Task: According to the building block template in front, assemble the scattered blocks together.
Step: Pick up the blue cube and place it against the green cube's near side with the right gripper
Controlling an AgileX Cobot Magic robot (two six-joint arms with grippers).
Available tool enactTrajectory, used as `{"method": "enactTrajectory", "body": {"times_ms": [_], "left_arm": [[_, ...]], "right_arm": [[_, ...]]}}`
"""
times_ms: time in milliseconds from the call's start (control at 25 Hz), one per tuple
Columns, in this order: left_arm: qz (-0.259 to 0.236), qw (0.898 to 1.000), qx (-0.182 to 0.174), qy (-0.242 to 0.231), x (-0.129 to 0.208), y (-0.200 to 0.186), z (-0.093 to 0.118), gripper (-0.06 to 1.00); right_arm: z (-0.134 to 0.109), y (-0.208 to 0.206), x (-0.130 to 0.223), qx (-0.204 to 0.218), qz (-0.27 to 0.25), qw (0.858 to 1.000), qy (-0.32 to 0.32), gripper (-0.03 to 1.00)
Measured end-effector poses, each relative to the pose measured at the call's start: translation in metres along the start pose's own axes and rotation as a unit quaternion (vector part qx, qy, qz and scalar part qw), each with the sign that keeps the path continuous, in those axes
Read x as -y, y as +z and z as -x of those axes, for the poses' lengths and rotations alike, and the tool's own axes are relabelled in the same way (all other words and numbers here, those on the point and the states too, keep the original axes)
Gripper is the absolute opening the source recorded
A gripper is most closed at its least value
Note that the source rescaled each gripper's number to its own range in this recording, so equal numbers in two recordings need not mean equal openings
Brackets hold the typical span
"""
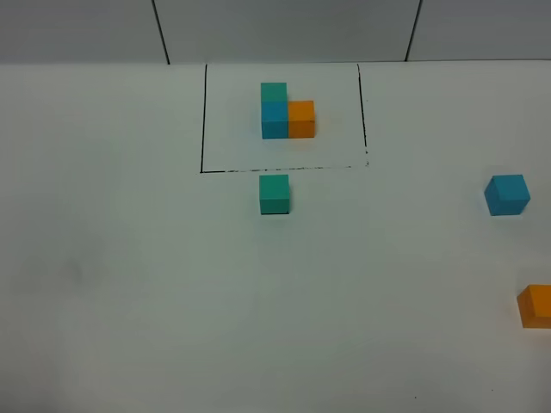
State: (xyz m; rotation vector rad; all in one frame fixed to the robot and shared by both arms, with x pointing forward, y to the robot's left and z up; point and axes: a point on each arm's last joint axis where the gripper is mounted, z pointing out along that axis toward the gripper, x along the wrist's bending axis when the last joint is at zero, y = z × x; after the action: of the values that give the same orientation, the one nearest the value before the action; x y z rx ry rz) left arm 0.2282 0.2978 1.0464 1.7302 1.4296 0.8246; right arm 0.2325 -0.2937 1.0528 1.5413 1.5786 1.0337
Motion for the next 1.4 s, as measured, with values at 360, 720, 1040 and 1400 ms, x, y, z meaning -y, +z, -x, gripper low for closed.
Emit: {"method": "enactTrajectory", "body": {"times_ms": [360,720,1040,1400], "left_arm": [[0.0,1.0,-0.002,0.0,0.0,0.0,-0.0001,0.79],[0.0,1.0,-0.002,-0.001,0.0,0.0,-0.0001,0.79],[0.0,1.0,-0.002,-0.001,0.0,0.0,-0.0001,0.79],[0.0,1.0,-0.002,-0.002,0.0,0.0,-0.0001,0.79]], "right_arm": [[0.0,0.0,0.0,0.0,0.0,1.0,0.0,0.77],[0.0,0.0,0.0,0.0,0.0,1.0,0.0,0.77],[0.0,0.0,0.0,0.0,0.0,1.0,0.0,0.77],[0.0,0.0,0.0,0.0,0.0,1.0,0.0,0.77]]}}
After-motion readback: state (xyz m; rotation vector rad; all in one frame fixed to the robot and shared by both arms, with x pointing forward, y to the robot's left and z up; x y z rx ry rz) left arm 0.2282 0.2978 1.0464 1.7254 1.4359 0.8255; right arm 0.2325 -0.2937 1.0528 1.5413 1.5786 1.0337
